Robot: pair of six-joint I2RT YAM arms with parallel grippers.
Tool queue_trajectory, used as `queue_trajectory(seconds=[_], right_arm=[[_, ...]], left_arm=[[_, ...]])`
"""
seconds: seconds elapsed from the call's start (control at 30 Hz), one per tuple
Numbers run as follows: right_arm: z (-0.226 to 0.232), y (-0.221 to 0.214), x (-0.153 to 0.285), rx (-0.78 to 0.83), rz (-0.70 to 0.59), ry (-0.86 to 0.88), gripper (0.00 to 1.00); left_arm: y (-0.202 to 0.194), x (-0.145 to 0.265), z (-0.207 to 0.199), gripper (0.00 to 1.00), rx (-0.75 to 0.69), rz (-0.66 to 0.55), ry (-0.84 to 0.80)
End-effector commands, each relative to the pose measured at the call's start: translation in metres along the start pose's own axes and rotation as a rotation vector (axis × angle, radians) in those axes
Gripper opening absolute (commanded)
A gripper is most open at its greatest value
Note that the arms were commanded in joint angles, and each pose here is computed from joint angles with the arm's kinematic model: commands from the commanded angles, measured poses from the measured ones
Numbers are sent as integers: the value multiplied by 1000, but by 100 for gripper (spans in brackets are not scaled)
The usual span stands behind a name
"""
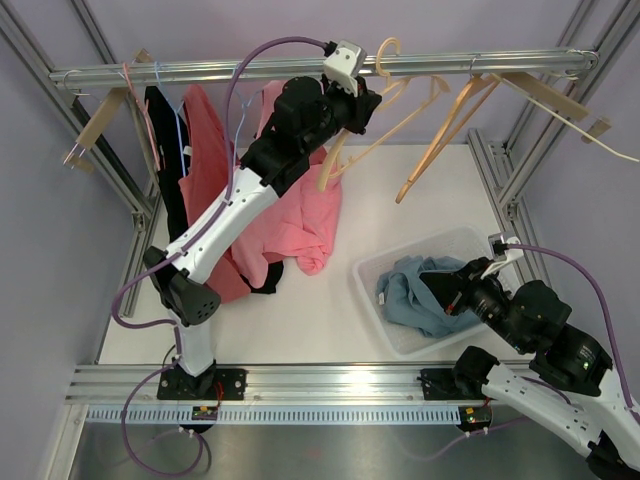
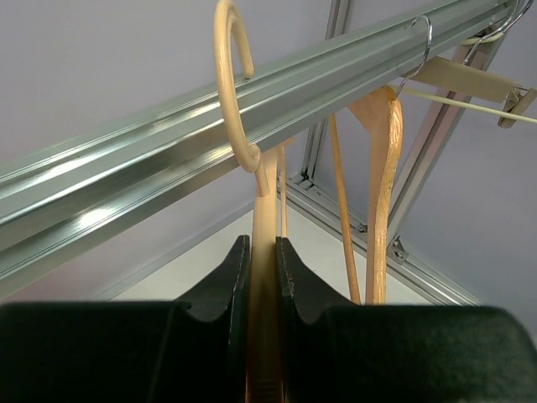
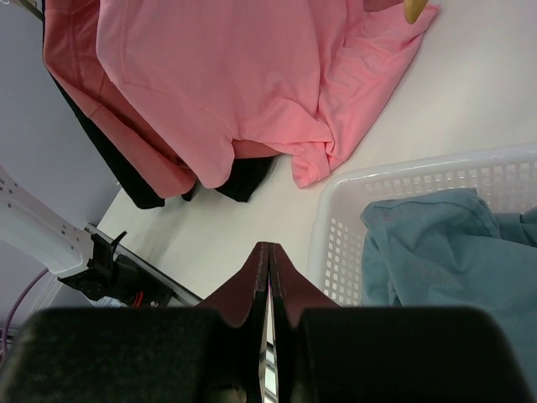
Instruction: Remove the t-shirt from the hanger
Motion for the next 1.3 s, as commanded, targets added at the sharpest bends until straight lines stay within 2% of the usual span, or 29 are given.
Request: queue_trajectory(seconds=[0.0,0.2,0.53,0.6,0.67,0.7,0.8,0.9,1.07,1.13,1.17,1.2,1.27], right_arm=[[6,5,0,1,-24,44,8],[8,6,0,-5,-22,57,8],[8,6,-1,-10,-24,55,8],[9,7,-2,-10,-24,58,8],[10,8,-3,-10,-25,61,9],[10,9,-2,-10,-28,65,12],[11,11,-1,-12,-39,69,13],[12,12,1,-13,-51,79,15],[14,11,0,-14,-52,103,16],[16,11,0,-14,-50,114,16],[16,11,0,-13,-52,118,17],[16,10,-1,-12,-48,123,17],[18,10,-1,-7,-51,136,17]], left_arm=[[-8,2,13,0,-47,17,46],[-14,-7,26,0,-86,2,115],[-17,-9,25,1,-86,-1,98],[-25,-6,27,21,-86,13,98],[-15,4,24,39,-81,-4,96],[-16,8,24,55,-80,0,97],[2,29,16,71,-69,-21,83],[22,54,6,77,-57,-26,51],[51,108,-1,77,-45,-39,79],[54,129,7,76,-49,-29,164],[46,138,20,75,-55,-10,263],[56,158,22,75,-49,-43,298],[43,177,44,73,-35,3,407]])
Point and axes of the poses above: each gripper's point midway between its finger pads, its own x axis back along the fingers, its own z axis along the line the jaws close on, y = z × x, the point moved 6 cm from there along x, back along the fingers, and after that the axes turned 9 degrees about x, right-handed, at the moved point
